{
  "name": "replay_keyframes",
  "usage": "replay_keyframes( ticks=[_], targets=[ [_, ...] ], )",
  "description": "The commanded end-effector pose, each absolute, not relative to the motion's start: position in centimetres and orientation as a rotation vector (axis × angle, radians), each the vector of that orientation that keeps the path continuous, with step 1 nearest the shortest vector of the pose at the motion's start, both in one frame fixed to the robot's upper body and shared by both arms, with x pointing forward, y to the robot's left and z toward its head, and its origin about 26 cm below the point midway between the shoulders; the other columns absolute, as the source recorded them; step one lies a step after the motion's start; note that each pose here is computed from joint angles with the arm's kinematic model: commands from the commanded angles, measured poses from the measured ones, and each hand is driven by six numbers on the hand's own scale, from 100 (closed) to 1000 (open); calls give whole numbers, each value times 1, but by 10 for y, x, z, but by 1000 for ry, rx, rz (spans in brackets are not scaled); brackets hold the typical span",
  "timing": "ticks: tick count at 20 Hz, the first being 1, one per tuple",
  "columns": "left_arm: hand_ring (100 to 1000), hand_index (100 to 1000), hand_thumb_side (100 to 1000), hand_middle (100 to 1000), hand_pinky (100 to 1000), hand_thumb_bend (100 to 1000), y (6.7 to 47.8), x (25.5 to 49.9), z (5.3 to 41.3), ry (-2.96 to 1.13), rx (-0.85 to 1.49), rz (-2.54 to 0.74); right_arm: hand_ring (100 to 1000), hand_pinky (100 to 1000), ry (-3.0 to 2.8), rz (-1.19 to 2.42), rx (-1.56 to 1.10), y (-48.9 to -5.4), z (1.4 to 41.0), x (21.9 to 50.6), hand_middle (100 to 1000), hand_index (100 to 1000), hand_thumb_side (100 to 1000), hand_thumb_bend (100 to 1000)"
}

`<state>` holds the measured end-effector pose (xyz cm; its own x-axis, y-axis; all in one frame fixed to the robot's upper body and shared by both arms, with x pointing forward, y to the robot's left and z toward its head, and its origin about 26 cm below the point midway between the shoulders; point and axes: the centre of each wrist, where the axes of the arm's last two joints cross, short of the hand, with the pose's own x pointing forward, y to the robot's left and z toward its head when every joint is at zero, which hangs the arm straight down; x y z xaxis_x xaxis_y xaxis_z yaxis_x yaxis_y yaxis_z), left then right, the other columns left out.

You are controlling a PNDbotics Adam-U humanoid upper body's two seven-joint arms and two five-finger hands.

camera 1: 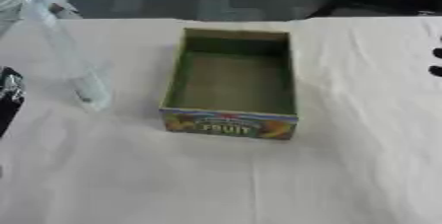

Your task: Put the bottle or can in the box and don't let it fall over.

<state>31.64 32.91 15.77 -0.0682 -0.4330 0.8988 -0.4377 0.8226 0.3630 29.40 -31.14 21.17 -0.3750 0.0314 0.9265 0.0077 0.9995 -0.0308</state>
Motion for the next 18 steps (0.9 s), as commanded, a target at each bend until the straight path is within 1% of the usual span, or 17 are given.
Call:
replay_keyframes(
  ticks=[1, 3, 4, 5, 7, 12, 14, 18],
  targets=[
    [799, 871, 607, 696, 1000, 100, 333, 320, 173, -1717, 704, -59, 856, 815, -1978, 44, -29, -312, 220, 292, 804, 837, 525, 100],
    [804, 889, 601, 704, 1000, 100, 333, 325, 177, -1717, 700, -90, 856, 815, -1977, 46, -27, -311, 220, 292, 804, 837, 531, 100],
    [803, 892, 566, 705, 1000, 100, 333, 327, 178, -1714, 698, -102, 856, 815, -1976, 47, -26, -311, 220, 292, 803, 837, 521, 100],
    [803, 891, 600, 705, 1000, 100, 332, 330, 179, -1709, 694, -117, 856, 815, -1976, 49, -24, -311, 220, 292, 803, 836, 519, 100],
    [805, 890, 594, 708, 1000, 100, 331, 335, 181, -1697, 690, -147, 855, 815, -1976, 51, -22, -311, 220, 292, 802, 835, 511, 100],
    [813, 886, 486, 714, 1000, 100, 326, 344, 186, -1688, 679, -214, 853, 815, -1972, 51, -17, -310, 219, 292, 801, 835, 511, 100],
    [815, 885, 470, 713, 1000, 100, 324, 346, 189, -1695, 668, -234, 853, 815, -1971, 52, -17, -310, 219, 292, 800, 834, 514, 100],
    [816, 885, 478, 712, 1000, 100, 322, 349, 194, -1710, 649, -261, 852, 815, -1969, 53, -16, -310, 219, 292, 799, 833, 530, 100]
  ],
)
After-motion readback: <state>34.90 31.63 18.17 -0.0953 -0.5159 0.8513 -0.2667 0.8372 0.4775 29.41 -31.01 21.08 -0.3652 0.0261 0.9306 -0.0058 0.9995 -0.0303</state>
